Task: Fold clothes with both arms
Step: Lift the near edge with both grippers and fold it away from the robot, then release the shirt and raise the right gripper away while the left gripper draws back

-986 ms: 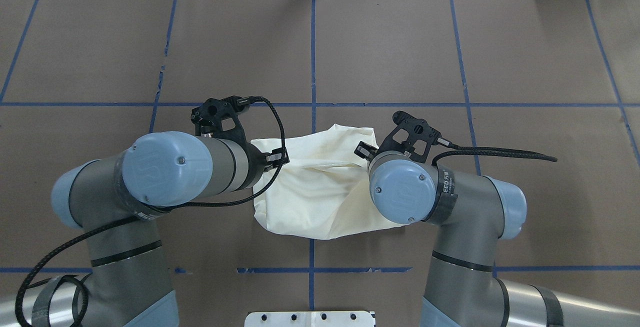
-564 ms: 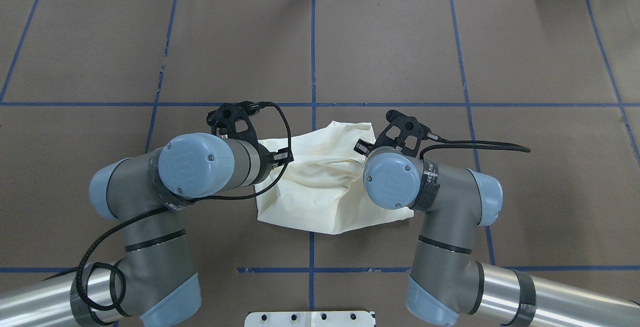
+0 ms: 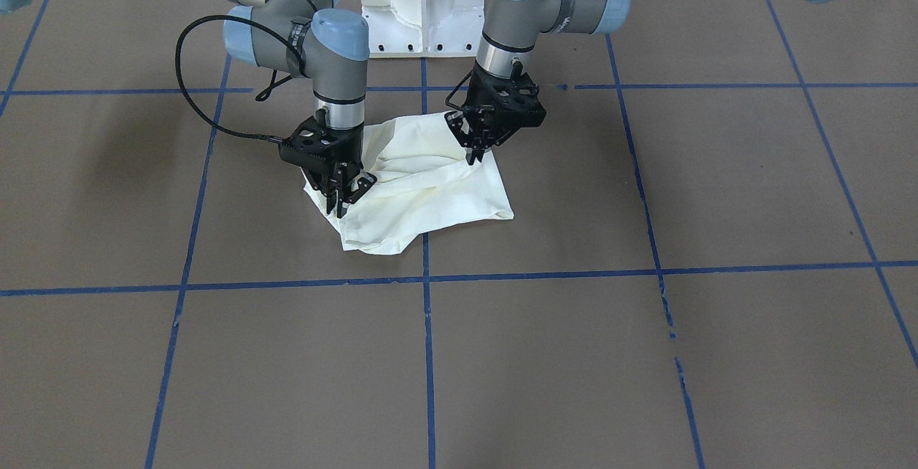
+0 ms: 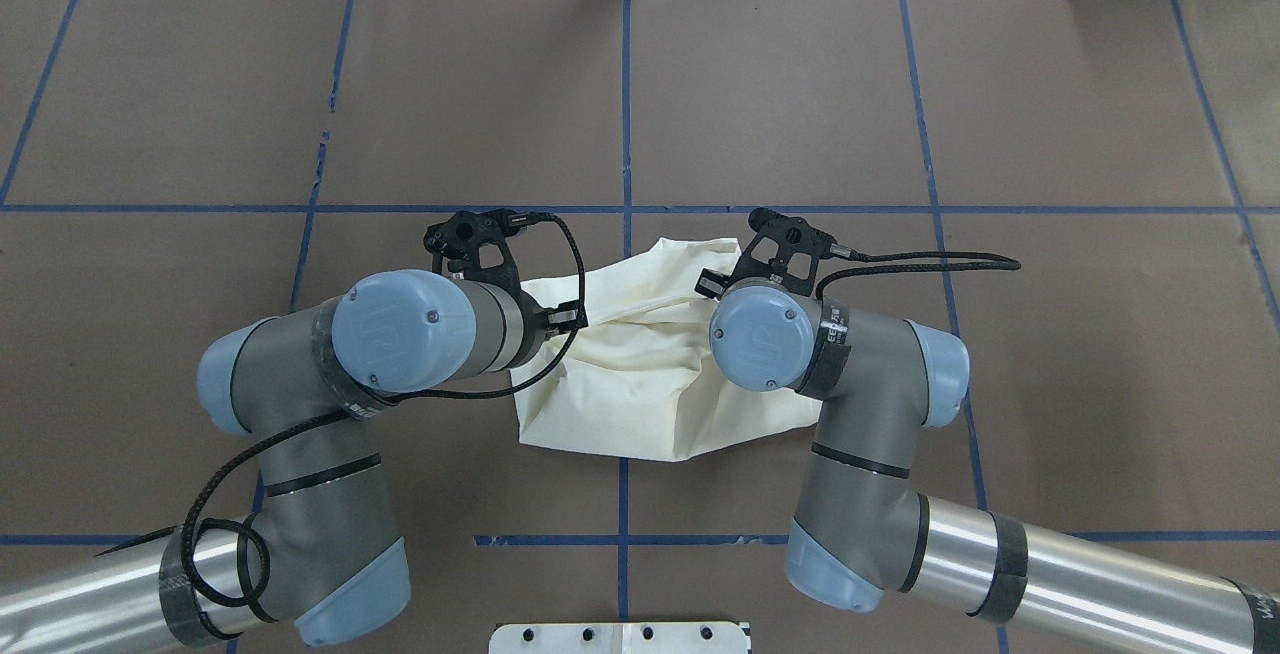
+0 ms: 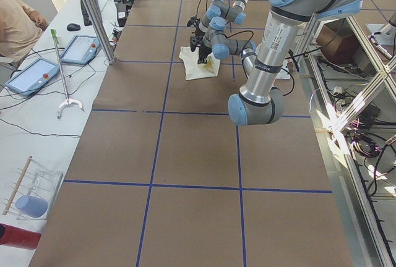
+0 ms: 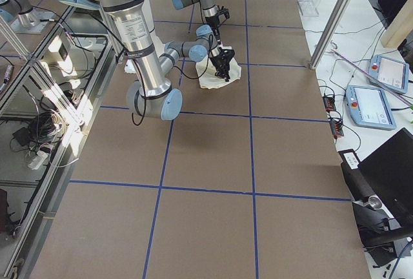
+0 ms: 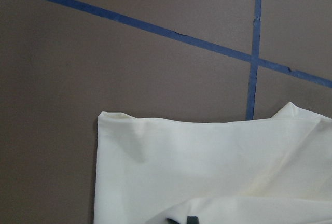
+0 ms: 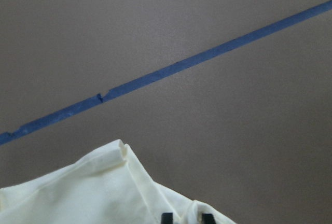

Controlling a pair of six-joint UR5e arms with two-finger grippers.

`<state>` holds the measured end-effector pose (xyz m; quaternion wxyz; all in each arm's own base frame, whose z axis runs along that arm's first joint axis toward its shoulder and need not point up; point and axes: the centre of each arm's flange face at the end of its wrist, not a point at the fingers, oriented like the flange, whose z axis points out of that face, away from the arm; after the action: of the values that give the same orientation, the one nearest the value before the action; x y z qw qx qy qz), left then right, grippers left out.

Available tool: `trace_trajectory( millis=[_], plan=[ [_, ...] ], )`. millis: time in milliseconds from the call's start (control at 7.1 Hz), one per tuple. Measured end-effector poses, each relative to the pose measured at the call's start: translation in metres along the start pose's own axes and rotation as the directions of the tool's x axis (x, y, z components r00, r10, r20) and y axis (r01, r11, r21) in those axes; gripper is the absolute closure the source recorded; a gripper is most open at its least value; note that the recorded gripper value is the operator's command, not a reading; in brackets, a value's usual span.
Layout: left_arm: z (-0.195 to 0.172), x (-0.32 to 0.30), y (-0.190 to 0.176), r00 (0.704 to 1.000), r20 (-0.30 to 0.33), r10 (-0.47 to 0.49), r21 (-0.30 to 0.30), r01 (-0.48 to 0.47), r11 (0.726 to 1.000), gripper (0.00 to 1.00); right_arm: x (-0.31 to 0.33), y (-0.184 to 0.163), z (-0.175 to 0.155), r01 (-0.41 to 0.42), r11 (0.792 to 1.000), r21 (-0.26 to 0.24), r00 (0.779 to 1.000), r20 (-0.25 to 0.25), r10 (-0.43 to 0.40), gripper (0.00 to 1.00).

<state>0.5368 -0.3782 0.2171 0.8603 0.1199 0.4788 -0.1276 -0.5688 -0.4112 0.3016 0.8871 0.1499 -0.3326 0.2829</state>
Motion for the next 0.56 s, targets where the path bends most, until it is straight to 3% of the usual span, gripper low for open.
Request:
trace_trajectory(
  millis=[282, 564],
  plan=[
    [-0.024, -0.008, -0.036, 0.992, -0.029, 0.124, -0.004, -0.124, 0.992, 0.00, -0.015, -0.026, -0.024, 0.068, 0.995, -0.068, 0.996, 0.070, -0.063, 0.00],
    [-0.041, -0.025, -0.071, 0.974, -0.048, 0.222, -0.025, -0.224, 0.974, 0.00, -0.022, -0.032, -0.058, 0.172, 0.981, -0.093, 0.976, 0.151, -0.157, 0.00]
  ],
)
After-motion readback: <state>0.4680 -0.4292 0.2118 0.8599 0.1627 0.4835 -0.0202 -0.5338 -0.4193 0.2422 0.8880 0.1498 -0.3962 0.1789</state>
